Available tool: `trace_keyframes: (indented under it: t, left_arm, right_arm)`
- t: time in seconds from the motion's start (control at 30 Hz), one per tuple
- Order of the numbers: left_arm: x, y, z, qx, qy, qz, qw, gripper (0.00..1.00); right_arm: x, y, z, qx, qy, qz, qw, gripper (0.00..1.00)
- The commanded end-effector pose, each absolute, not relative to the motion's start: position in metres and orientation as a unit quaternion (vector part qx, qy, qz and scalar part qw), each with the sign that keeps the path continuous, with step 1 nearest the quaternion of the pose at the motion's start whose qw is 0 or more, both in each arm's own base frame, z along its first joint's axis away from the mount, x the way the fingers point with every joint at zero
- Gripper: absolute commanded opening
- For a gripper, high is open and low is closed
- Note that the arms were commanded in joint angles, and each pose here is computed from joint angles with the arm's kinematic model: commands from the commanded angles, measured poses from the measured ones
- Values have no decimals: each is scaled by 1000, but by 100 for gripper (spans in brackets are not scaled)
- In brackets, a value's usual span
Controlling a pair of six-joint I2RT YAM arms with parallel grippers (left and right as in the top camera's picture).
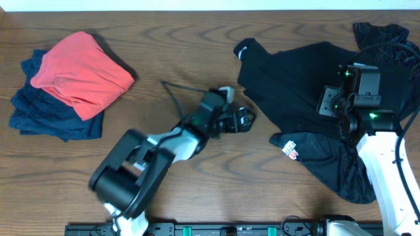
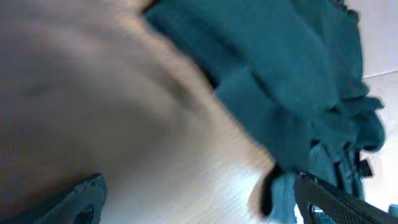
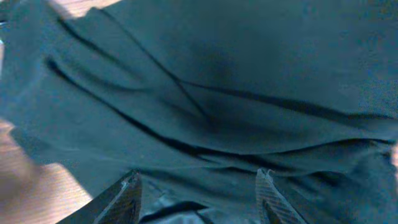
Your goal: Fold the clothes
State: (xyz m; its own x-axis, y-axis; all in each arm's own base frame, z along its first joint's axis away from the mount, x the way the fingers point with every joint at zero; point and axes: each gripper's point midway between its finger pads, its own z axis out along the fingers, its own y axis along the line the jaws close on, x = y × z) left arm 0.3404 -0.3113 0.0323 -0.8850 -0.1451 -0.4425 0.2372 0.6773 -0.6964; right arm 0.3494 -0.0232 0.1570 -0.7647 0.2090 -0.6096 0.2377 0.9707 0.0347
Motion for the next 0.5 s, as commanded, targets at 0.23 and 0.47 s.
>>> trace_keyframes:
  t: [0.23,0.47]
  left_arm:
    - [357,-344,1,-32,892,-416,176,97]
    - [371,-347,-13,-83,891,-409,176,74]
  right_arm:
    - [346,-21,158,125,940,-9,317,56]
    - [344,-21,156,125,942,-10,313,55]
